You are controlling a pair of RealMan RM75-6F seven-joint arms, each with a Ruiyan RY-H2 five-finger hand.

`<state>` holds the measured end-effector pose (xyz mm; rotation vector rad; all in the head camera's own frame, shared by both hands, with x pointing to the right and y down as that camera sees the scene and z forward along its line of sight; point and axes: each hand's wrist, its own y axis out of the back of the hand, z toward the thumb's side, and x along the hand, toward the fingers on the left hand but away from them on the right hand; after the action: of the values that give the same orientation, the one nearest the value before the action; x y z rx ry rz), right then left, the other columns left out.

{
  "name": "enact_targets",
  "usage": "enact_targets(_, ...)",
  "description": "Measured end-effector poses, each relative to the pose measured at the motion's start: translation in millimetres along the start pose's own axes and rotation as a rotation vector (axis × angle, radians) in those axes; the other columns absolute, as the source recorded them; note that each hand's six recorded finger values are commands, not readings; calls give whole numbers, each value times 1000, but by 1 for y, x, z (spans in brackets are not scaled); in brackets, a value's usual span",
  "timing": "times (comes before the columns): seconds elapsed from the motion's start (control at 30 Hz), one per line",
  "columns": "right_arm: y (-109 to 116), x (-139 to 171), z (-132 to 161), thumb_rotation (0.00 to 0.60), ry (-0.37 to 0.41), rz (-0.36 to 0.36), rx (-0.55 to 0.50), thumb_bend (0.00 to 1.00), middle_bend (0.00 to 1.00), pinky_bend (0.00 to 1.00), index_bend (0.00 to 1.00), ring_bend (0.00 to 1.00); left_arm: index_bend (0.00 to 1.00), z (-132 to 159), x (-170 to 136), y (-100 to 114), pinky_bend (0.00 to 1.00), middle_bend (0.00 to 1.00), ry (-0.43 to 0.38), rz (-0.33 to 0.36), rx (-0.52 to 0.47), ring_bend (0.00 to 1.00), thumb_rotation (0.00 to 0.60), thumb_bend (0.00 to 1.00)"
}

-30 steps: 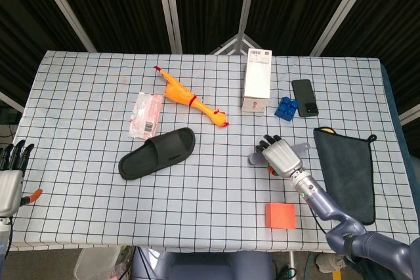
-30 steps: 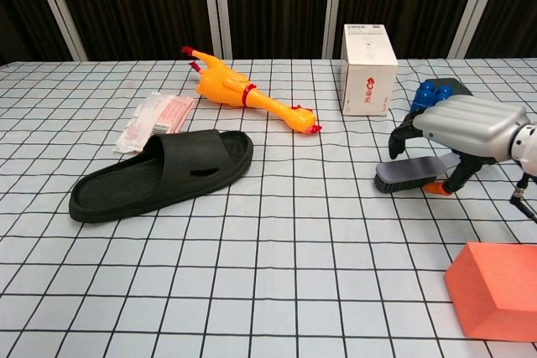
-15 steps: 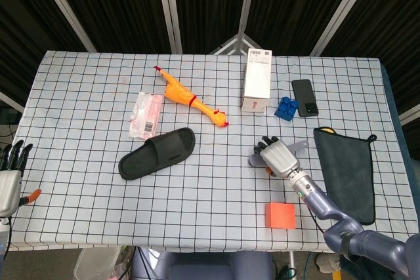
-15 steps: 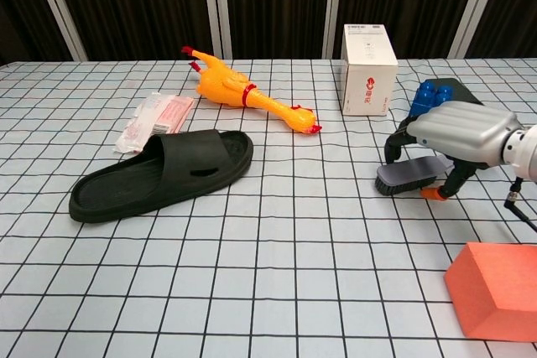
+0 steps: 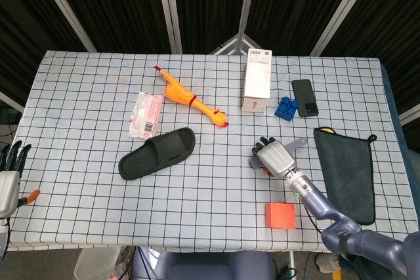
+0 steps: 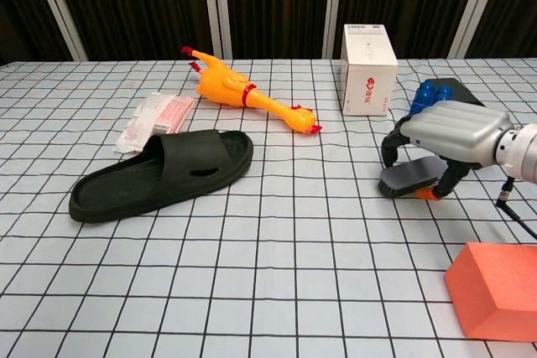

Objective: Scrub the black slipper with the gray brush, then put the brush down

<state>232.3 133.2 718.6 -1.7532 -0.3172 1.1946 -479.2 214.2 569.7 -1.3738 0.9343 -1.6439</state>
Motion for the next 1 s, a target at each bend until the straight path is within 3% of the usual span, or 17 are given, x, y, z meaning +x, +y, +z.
enact_targets(0.3,-1,-1,0,600,-4,0,0,323,412,382,477,266,0,0,-1,1,55,0,-3,1,0,0,600,83)
enact_targets(0.5,0,-1,0,600,-5,-1,-1,331,462,451,540,326,0,1,-1,-1,55,0,-7,-3,1,0,600,84)
enact_targets(0.73,0,0,1,600,0,-7,-11,512,513,517,599,388,0,2,-1,-1,55,0,-10,-4,2,0,600,83)
enact_targets(1.0,1,2,2,600,8,-17,-27,562,577,582,673,453,0,5,-1,-2,55,0,-19,-7,5,0,600,83)
